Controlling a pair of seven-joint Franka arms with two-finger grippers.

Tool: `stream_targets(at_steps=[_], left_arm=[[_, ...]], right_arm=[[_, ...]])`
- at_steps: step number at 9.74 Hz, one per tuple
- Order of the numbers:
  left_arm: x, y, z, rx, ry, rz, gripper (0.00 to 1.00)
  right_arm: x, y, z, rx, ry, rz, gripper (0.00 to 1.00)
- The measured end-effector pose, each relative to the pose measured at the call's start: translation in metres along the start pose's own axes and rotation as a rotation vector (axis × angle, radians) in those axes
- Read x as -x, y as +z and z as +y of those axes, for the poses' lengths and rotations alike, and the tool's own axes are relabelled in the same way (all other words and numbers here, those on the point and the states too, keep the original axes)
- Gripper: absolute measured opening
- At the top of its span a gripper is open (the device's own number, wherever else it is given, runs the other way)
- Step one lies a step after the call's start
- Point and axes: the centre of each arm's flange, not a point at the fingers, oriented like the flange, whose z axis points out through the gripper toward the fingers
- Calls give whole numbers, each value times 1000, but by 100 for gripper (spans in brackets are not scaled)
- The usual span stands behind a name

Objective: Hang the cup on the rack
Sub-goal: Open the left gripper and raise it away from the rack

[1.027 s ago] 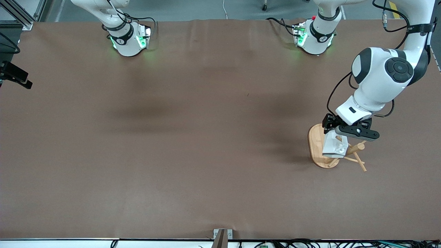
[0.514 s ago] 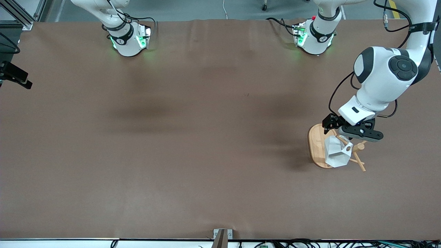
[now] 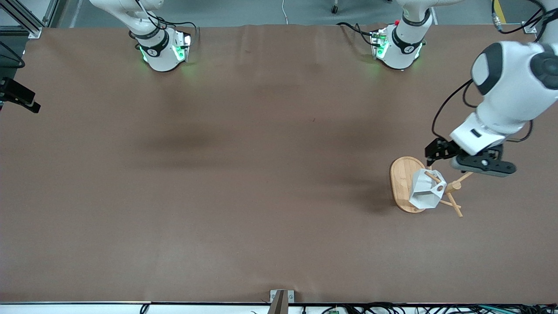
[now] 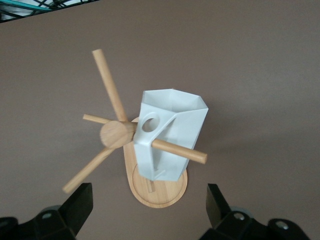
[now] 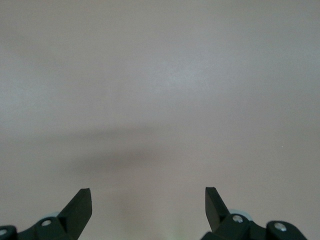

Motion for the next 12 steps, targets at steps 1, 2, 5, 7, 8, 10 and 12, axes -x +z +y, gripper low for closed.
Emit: stream_targets(at_steps=[1, 2, 5, 7, 8, 10, 12], left_arm=[[-1, -18, -2, -1, -3, -14, 100], [-3, -33, -3, -3, -5, -19, 100], [5, -73, -9, -15, -20, -24, 100], [16, -112, -16, -17, -37, -75, 100], [20, -126, -17, -18, -41, -89, 100], [31, -144, -15, 1, -67, -111, 100], [41, -157, -6, 10, -101, -121, 100]], right_arm=[[0, 0, 1, 0, 2, 0, 100], [0, 0, 1, 0, 3, 0, 100], [0, 0, 4, 0, 8, -1, 100], [0, 0, 6, 0, 12, -1, 100], [0, 0, 7, 0, 14, -1, 100], [0, 0, 7, 0, 14, -1, 100], [0, 0, 7, 0, 14, -1, 100]])
